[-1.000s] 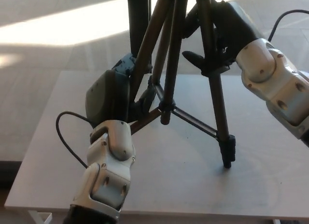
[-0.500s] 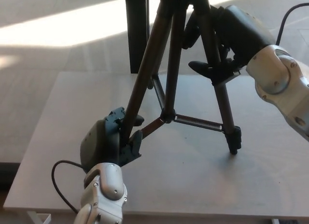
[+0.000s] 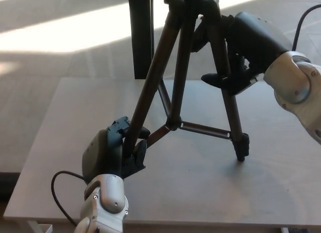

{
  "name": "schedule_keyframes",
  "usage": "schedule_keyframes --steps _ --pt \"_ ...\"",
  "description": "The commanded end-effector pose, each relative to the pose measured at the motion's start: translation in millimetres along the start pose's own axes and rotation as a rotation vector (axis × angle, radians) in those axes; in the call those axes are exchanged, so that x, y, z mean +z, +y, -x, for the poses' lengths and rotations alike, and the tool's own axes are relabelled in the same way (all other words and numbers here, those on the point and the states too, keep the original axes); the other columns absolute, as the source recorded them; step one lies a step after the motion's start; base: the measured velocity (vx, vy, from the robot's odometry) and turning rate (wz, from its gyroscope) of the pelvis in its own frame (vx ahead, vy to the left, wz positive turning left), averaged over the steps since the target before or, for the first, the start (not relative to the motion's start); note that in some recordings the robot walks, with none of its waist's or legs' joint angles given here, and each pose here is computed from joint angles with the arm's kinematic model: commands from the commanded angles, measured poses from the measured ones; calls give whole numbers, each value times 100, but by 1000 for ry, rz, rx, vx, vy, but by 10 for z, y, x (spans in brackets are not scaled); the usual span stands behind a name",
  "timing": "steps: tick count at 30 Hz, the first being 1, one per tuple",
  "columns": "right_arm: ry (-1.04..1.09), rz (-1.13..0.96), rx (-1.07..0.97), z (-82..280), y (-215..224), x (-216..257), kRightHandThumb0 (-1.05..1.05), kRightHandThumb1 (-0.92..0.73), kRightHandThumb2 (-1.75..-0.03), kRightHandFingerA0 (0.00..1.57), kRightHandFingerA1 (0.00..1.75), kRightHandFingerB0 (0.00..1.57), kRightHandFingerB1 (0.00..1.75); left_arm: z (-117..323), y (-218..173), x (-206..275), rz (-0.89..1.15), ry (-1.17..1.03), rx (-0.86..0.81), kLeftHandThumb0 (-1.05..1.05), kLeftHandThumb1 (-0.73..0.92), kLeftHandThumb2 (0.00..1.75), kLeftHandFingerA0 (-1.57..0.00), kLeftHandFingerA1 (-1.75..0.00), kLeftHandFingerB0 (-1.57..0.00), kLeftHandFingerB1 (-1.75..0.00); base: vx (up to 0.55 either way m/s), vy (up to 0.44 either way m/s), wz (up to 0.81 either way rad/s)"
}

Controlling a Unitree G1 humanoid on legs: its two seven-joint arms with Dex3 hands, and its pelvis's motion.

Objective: Use both hands of the robot to pick up the tripod lying in the middle of the desk and make it stand upright on the desk

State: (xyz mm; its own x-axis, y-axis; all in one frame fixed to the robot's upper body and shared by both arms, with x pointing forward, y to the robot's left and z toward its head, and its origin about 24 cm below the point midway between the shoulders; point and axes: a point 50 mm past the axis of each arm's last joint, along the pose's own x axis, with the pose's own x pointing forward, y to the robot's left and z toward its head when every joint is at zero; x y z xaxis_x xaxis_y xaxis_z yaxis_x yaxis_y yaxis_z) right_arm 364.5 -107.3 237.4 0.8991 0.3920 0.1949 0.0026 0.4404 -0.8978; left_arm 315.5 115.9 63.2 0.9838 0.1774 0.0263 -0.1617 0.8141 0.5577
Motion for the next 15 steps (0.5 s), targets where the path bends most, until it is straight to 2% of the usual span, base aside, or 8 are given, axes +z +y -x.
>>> schedule_keyframes --steps 1,2,3,4,5,9,10,15 --pt "170 151 47 68 48 -346 -25 -60 -103 99 175 78 115 115 32 -387 -41 149 -30 -27 65 84 -87 -166 -80 -125 0 0 0" --pt "186 150 49 43 50 -339 -27 -61 -101 96 175 79 134 133 22 -401 -14 143 -51 -24 65 85 -85 -171 -74 -149 0 0 0" --pt "207 158 62 16 49 -337 -25 -57 -94 110 167 81 99 139 13 -408 -3 141 -55 -24 60 93 -97 -169 -74 -147 0 0 0" --pt "215 161 67 6 46 -334 -25 -57 -94 110 167 81 99 143 10 -409 1 139 -56 -24 60 93 -97 -169 -74 -147 0 0 0" --pt "220 179 69 -19 48 -340 -27 -63 -88 90 175 70 126 143 6 -411 12 144 -58 -20 66 94 -91 -175 -72 -152 0 0 0" --pt "263 204 81 -98 34 -339 -28 -65 -90 90 175 66 140 155 -9 -404 9 165 -76 -24 61 97 -83 -168 -73 -150 0 0 0" --pt "254 199 75 -134 20 -337 -28 -62 -96 92 175 72 144 163 -19 -403 2 165 -70 -23 61 96 -84 -165 -76 -127 0 0 0" --pt "267 221 84 -209 40 -345 -30 -58 -102 93 175 75 149 207 -28 -446 8 157 -75 -22 60 94 -88 -164 -81 -132 0 0 0"
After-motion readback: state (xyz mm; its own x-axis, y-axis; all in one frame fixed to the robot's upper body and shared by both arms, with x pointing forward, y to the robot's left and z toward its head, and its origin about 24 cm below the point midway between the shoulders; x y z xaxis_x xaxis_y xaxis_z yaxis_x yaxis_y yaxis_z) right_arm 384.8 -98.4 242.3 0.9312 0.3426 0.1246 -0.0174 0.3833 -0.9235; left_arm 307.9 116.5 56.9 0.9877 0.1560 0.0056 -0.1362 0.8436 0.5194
